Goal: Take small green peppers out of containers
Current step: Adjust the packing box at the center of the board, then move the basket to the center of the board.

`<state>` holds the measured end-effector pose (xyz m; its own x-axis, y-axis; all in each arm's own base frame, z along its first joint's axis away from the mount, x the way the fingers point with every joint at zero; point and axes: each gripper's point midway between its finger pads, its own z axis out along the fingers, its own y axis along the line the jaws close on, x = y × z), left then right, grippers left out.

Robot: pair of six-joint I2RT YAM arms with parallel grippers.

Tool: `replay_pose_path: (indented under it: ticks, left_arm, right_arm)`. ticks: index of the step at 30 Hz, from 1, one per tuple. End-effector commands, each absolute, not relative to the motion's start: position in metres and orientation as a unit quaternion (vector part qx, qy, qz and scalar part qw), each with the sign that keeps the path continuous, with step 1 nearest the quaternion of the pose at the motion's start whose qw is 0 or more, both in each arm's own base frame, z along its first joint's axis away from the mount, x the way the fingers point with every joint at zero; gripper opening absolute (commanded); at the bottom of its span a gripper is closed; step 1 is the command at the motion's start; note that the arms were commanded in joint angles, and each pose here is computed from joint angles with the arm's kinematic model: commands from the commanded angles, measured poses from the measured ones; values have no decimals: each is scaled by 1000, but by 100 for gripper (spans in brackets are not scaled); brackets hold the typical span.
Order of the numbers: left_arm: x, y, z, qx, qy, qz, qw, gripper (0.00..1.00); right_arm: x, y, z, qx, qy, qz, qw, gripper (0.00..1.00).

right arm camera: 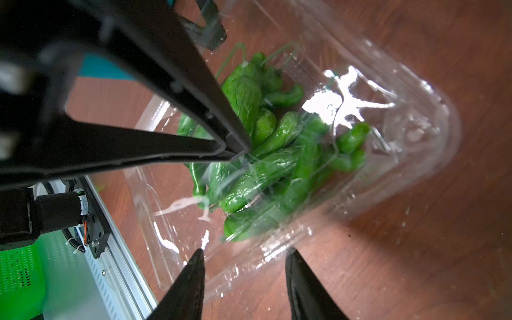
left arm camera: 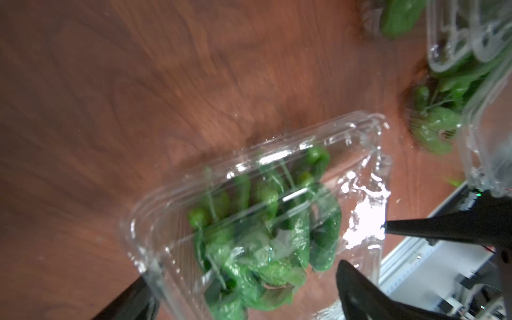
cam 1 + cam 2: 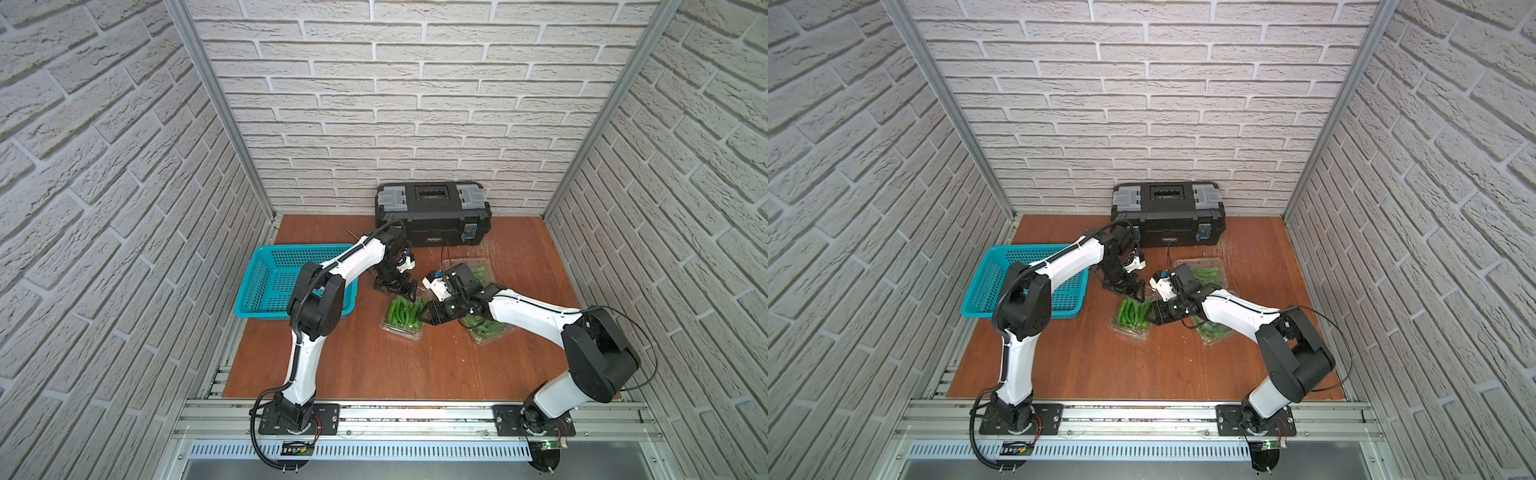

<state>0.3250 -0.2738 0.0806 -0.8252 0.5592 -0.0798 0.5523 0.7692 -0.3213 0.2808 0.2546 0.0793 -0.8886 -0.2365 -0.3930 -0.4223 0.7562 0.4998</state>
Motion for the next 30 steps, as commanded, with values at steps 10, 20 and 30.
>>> replay_pose_path:
  ticks: [10,20,30]
  left_arm:
    - [270,-176,102,-405,-914,-22,0,98]
    - [324,-118,116,-262,-956,-97,-93,98]
    - [338,-161,118,-274,-953,-58,-118,98]
  right_arm:
    - [305,227,90,-143,938,216,231,49]
    - [311,231,95,-150,935,219,236,49]
    - [301,230,98,-150,933,232,232,49]
